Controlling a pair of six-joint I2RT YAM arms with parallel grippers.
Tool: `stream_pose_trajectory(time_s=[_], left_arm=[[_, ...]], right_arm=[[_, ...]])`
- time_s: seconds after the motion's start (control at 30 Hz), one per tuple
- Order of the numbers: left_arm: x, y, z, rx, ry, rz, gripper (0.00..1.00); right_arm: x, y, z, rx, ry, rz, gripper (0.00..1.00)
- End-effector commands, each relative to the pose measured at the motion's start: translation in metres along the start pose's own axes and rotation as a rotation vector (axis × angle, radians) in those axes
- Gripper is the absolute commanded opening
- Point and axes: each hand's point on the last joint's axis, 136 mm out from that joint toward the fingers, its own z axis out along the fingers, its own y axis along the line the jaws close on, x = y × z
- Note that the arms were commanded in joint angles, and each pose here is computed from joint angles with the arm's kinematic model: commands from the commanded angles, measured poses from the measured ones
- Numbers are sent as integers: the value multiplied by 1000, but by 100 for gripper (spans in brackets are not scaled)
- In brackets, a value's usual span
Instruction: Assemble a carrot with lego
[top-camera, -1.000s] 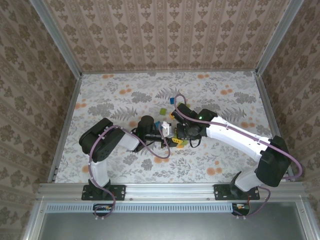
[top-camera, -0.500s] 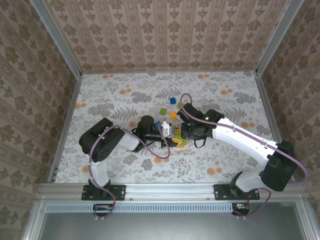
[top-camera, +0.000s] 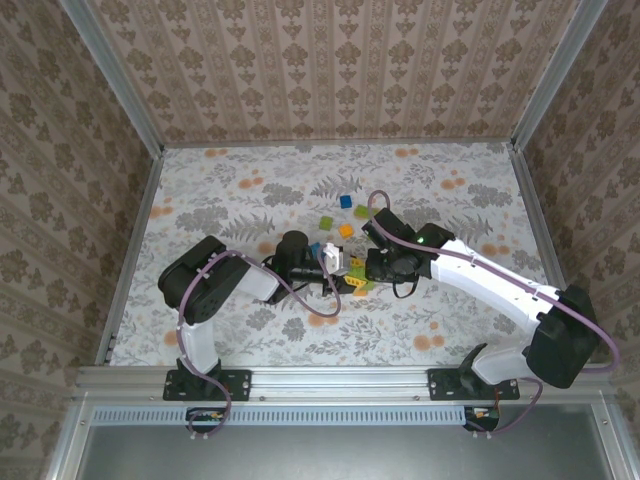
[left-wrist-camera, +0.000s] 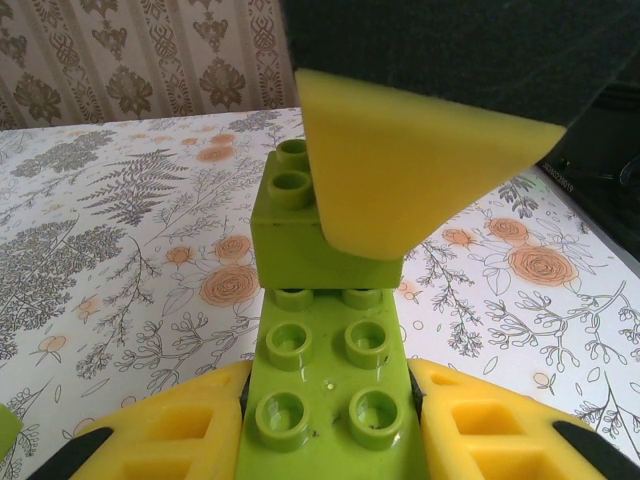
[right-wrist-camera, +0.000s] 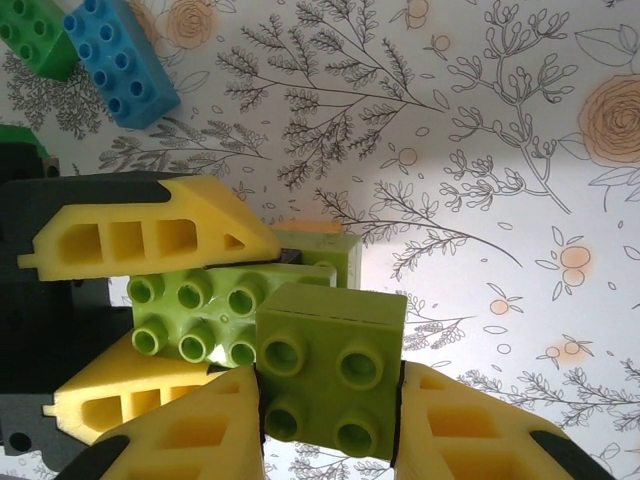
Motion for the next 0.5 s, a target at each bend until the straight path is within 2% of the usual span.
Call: stream_pose_trajectory(time_s=[0.0,0.47], left_arm=[[102,-30,-11,3,299,-241,13],[105,-30,-10,6,302,-246,13]], right_arm=[[2,1,-1,-25,4,-13,26],[4,-7,4,7,41,-22,26]])
